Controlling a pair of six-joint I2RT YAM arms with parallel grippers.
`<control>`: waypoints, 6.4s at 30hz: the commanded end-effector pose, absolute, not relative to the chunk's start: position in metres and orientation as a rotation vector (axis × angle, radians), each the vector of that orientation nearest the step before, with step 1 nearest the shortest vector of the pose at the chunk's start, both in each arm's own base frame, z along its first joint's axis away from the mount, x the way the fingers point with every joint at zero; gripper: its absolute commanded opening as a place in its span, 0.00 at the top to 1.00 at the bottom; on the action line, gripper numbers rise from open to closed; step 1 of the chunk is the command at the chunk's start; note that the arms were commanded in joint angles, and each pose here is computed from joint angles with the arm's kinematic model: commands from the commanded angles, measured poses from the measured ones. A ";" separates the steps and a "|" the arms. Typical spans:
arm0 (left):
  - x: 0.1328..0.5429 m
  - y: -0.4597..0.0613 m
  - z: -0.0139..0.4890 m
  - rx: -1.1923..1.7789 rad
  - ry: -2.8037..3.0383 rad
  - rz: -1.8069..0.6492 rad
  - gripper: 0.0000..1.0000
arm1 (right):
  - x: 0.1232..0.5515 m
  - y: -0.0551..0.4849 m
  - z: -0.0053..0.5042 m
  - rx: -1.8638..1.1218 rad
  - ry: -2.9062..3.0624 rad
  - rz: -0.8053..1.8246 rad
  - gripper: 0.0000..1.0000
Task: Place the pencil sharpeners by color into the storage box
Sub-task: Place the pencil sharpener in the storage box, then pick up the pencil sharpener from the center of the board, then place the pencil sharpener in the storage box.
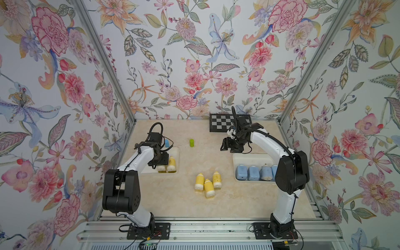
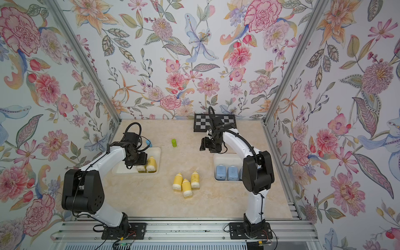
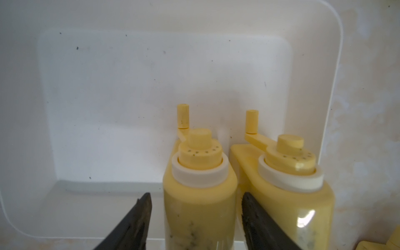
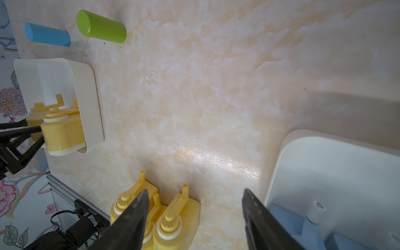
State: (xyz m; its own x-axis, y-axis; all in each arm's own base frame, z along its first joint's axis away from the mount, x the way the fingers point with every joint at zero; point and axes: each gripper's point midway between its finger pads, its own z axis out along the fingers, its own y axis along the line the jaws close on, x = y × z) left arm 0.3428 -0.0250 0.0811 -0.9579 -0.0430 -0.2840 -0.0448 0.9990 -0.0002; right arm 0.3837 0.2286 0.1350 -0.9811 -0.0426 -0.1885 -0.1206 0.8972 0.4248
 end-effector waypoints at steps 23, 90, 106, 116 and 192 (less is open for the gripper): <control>0.329 -0.015 0.209 -0.154 2.574 0.021 0.26 | 0.386 0.242 0.145 -0.153 2.855 0.688 0.31; 0.228 -0.247 0.094 0.407 2.833 -0.235 0.34 | 0.371 0.202 0.138 -0.024 2.890 0.662 0.30; 0.220 -0.248 0.074 0.446 2.902 -0.165 0.39 | 0.369 0.200 0.136 -0.022 2.888 0.663 0.30; 0.222 -0.243 0.070 0.455 2.913 -0.091 0.43 | 0.369 0.200 0.135 -0.024 2.887 0.669 0.30; 0.347 0.023 0.179 -0.089 2.686 0.360 0.57 | 0.412 0.228 0.146 -0.155 2.812 0.794 0.30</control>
